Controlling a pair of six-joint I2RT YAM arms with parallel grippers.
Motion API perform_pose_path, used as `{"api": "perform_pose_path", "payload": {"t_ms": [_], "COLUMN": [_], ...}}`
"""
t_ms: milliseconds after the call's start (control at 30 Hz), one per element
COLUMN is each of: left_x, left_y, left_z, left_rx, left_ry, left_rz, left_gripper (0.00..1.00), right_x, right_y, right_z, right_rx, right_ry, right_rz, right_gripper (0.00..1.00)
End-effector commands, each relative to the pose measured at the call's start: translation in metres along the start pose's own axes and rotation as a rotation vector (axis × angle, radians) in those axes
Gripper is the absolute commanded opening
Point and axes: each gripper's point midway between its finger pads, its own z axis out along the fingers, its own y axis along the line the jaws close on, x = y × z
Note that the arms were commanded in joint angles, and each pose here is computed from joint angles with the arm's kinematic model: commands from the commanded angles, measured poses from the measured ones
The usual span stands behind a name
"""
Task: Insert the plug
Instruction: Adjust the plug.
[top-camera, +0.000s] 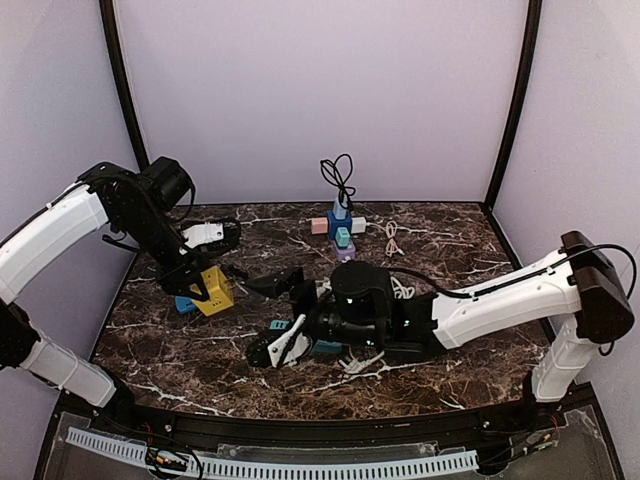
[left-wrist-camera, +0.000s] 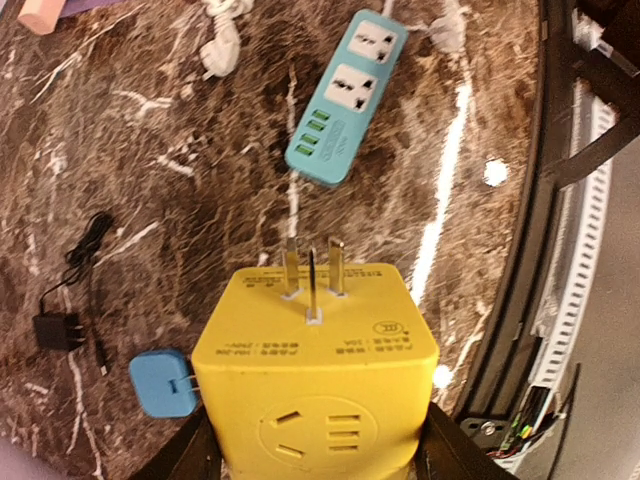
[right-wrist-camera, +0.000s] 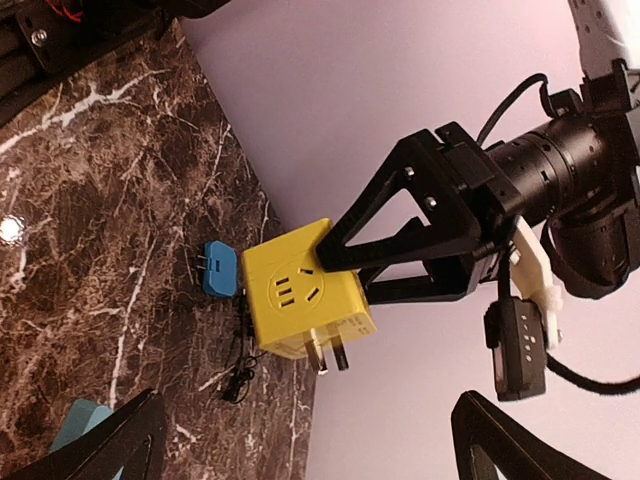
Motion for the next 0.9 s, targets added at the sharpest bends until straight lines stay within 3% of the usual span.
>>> {"api": "perform_pose_path", "payload": {"t_ms": [0,167,367,667,733,767,800,833,867], "left_x": [0.015,0.018,0.01,-0.043,-0.051,-0.074,-0.066,-0.092,-0.088], "left_y": [0.043,0.05,0.049,0.049,0.046,0.044,0.04,0.037,0.027], "left_z": [-0.023,-0.039,-0.058,-0.077,-0.07,-0.079,-0.063,-0.08,-0.058], "left_rx": [-0.323,-0.491,-0.7,-0.929,-0.992,-1.091,-1.09,-1.25,-1.272], "left_ry": [0.143,0.29,0.447,0.424,0.427,0.381,0.45,0.345,0.38], "left_rz": [0.069,0.268,0.632,0.89,1.01,1.097,1.293,1.306,1.528], "left_gripper": [0.01,0.01,0.01,0.01,0.01,0.01,0.01,0.01,0.01], "right_x": [0.004,0.03,0.058,0.103,0.112,0.116,0.119,0.118,0.117], "right_y": [-0.03,-0.048,-0.057,-0.088,-0.097,-0.099,-0.102,-0.103,-0.104], "right_z": [-0.036,-0.059,-0.068,-0.07,-0.068,-0.067,-0.067,-0.065,-0.063], "right_rx": [-0.025,0.002,0.082,0.185,0.182,0.18,0.178,0.172,0.168], "right_ry": [-0.09,-0.08,-0.043,0.119,0.168,0.192,0.204,0.203,0.197], "right_rz": [0.355,0.621,0.761,1.065,1.159,1.209,1.248,1.282,1.307], "right_gripper": [0.99,0.99,0.99,0.99,0.99,0.99,0.99,0.99,0.99]}}
